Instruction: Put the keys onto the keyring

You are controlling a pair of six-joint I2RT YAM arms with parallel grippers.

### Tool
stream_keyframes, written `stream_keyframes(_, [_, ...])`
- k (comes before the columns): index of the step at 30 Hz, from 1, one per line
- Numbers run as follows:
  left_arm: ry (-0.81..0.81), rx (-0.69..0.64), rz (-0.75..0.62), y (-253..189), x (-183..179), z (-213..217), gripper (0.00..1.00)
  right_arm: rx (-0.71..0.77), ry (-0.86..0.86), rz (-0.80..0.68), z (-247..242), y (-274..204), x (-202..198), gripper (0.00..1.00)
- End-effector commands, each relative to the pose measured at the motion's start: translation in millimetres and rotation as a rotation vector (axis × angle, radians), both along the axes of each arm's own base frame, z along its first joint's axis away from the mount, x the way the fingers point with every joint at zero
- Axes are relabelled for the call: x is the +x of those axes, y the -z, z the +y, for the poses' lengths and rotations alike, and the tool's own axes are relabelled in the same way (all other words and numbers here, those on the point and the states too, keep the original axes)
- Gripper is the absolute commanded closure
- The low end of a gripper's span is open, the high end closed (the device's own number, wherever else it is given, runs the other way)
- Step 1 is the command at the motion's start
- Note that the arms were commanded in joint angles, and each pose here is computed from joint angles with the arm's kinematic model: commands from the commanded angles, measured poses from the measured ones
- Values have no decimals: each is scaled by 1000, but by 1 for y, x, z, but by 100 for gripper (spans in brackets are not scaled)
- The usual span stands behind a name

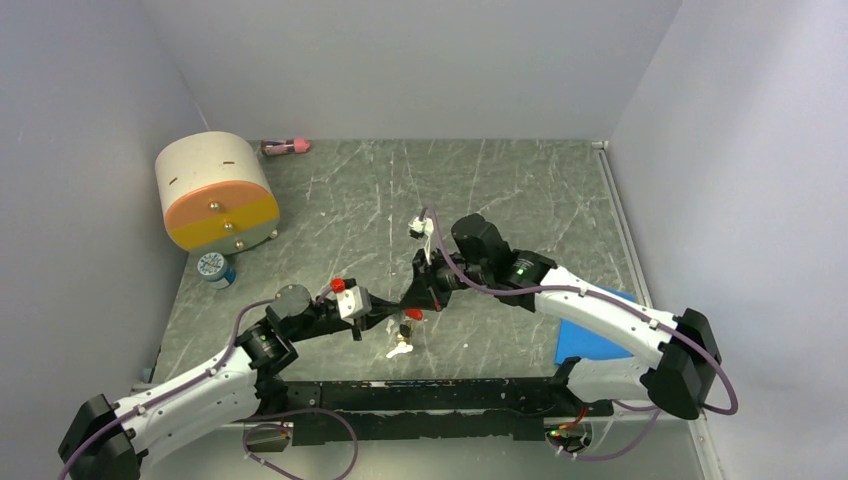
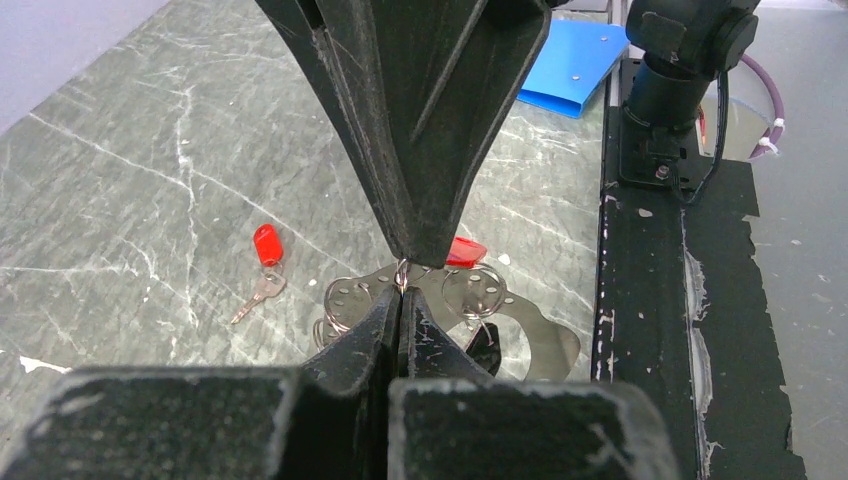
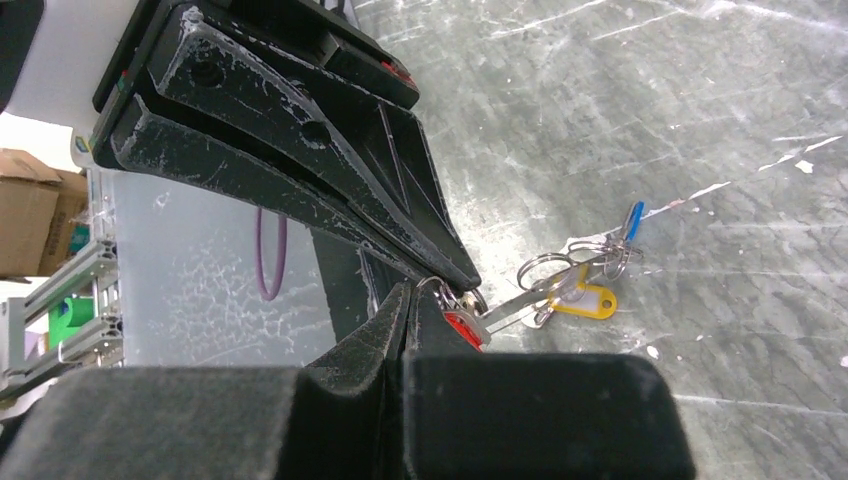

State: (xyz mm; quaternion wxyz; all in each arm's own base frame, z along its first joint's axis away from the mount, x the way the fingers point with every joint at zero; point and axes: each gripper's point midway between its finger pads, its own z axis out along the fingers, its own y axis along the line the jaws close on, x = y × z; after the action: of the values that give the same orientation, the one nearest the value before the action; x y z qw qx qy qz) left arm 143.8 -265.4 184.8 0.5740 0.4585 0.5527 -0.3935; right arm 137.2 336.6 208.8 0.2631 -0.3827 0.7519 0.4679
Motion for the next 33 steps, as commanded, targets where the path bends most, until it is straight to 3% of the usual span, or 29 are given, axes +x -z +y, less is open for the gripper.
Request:
stream_keyframes(1, [24,-40,-13,-21,-2,-5,97,50,3,-23,13,-23,5,100])
stream_keyframes(5, [16,-40,-13,-19,-1,-5,97,34,13,-20,14,-21,7,99])
stream_keyframes(13, [-4,-63,-24,-19,1,-2,97,44,8,-22,14,-26,3,81])
stream_keyframes(33, [-23,-67,-27,-15,1,2,97,-174,79,-201,20,-16,-4,66])
